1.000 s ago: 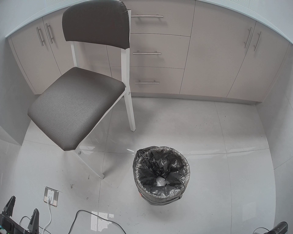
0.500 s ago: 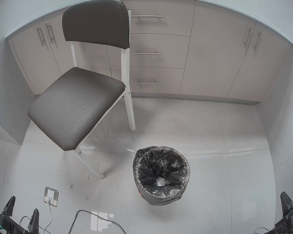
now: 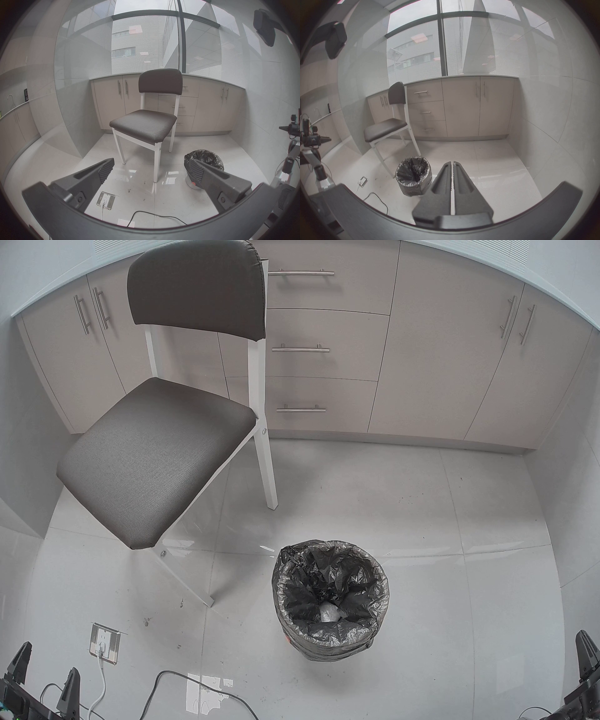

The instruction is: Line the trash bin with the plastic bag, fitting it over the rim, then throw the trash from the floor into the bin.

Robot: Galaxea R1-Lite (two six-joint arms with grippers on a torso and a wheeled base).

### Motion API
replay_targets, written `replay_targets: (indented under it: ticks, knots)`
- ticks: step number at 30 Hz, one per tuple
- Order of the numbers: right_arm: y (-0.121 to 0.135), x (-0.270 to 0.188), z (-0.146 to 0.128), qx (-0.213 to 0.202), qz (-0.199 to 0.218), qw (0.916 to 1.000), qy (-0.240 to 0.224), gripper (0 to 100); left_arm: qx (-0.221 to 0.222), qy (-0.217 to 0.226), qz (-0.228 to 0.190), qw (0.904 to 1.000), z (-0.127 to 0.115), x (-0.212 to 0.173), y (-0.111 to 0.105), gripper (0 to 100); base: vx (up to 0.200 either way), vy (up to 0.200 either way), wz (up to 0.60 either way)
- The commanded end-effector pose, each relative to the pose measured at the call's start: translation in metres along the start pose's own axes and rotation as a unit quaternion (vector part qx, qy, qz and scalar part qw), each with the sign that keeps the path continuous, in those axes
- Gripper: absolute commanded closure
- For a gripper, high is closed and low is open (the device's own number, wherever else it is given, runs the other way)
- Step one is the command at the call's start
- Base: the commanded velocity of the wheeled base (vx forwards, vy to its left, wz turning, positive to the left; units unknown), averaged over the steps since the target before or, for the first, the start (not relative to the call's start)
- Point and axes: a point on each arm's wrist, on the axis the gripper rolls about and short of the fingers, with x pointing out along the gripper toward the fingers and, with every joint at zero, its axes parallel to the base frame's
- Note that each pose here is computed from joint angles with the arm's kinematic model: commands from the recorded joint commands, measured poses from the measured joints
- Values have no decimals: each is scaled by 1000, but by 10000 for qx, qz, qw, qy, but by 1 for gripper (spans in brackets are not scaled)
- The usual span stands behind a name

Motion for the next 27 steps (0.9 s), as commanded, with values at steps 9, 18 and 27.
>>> replay_targets:
  ticks: [9,18,27]
  knots:
    - [-2,0,-5,237,-395,9989,-18,100,0,-16,3,10000,-3,0,0,0,0,0,0]
    - [0,0,-6,-518,58,9986,60,100,0,-16,3,10000,-3,0,0,0,0,0,0]
    - [0,0,-6,-454,50,9989,91,100,8,-16,3,10000,-3,0,0,0,0,0,0]
